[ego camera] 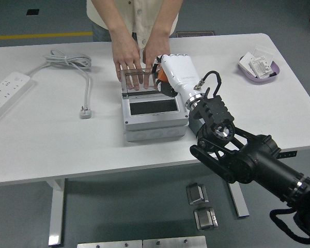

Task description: Fetch the battery,place it into the box,close the lid of the box

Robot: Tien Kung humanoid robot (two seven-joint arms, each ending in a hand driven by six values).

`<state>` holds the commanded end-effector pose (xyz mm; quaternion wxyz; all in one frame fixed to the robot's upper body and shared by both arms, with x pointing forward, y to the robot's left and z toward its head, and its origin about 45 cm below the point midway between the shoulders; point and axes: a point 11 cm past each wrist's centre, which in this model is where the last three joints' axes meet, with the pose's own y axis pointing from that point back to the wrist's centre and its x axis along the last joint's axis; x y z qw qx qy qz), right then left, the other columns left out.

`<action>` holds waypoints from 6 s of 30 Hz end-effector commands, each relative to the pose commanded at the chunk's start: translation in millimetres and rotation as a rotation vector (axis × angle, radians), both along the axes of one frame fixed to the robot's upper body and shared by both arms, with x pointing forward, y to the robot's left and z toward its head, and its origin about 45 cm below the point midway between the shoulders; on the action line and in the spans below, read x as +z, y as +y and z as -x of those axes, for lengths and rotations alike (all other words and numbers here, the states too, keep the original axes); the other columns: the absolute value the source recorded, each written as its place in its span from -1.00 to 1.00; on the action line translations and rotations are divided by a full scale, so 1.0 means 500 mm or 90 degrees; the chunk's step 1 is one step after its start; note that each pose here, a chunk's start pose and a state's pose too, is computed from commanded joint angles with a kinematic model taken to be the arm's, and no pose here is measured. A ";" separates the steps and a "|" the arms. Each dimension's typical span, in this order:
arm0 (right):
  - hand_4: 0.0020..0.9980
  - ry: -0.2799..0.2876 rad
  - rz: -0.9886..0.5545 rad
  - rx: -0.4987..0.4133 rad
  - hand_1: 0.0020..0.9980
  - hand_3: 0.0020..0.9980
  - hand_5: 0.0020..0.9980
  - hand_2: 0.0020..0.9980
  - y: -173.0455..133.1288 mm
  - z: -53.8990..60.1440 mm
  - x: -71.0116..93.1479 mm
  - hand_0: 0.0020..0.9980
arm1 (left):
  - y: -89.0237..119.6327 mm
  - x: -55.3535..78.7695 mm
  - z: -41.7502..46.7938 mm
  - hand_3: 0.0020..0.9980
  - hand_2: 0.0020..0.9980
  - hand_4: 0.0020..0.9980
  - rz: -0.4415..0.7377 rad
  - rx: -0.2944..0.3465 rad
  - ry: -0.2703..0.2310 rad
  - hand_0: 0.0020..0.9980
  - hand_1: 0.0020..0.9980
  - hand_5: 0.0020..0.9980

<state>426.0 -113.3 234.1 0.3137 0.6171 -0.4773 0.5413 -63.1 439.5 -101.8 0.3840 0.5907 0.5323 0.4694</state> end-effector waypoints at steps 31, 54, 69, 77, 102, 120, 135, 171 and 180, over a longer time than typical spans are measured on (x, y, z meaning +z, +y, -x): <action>-0.92 0.034 -0.036 0.014 -0.73 -0.39 -1.00 -0.26 -0.017 -0.017 -0.088 -0.88 | 0.007 0.001 -0.026 0.88 0.66 0.91 -0.001 -0.013 -0.007 0.44 0.60 0.47; -0.93 0.064 -0.078 0.024 -0.60 -0.37 -1.00 -0.25 -0.024 -0.017 -0.101 -0.71 | 0.004 0.000 -0.029 0.88 0.66 0.91 0.001 -0.016 -0.009 0.44 0.60 0.47; -0.23 0.072 -0.102 0.031 -0.19 0.22 -0.82 0.07 -0.030 -0.017 -0.103 -0.23 | 0.000 -0.001 -0.035 0.88 0.66 0.91 0.003 -0.018 -0.011 0.44 0.60 0.47; -0.10 0.072 -0.105 0.031 -0.15 0.25 -0.53 0.09 -0.031 -0.017 -0.104 -0.22 | 0.001 -0.001 -0.033 0.88 0.66 0.91 0.003 -0.018 -0.010 0.44 0.60 0.47; 0.11 0.073 -0.106 0.033 -0.16 0.24 -0.37 0.08 -0.028 -0.016 -0.103 -0.05 | 0.000 -0.001 -0.035 0.87 0.66 0.91 0.005 -0.021 -0.009 0.44 0.60 0.47; 0.15 0.057 -0.151 0.079 -0.18 0.23 -0.33 0.08 0.013 0.015 -0.039 -0.03 | -0.010 -0.004 -0.025 0.87 0.65 0.91 0.010 -0.016 -0.004 0.44 0.60 0.47; 0.20 0.022 -0.150 -0.018 -0.20 0.22 -0.30 0.06 -0.145 -0.099 0.066 -0.09 | -0.005 -0.002 -0.036 0.87 0.65 0.91 0.012 -0.023 -0.003 0.44 0.60 0.47; 1.00 0.111 -0.168 -0.031 0.06 0.24 1.00 0.15 -0.123 -0.106 -0.024 0.43 | 0.002 0.002 -0.052 0.87 0.66 0.92 0.016 -0.032 -0.001 0.45 0.61 0.52; 1.00 0.119 -0.160 -0.013 0.05 0.25 1.00 0.16 -0.105 -0.090 -0.039 0.44 | -0.003 0.000 -0.046 0.88 0.66 0.92 0.018 -0.031 0.001 0.45 0.61 0.53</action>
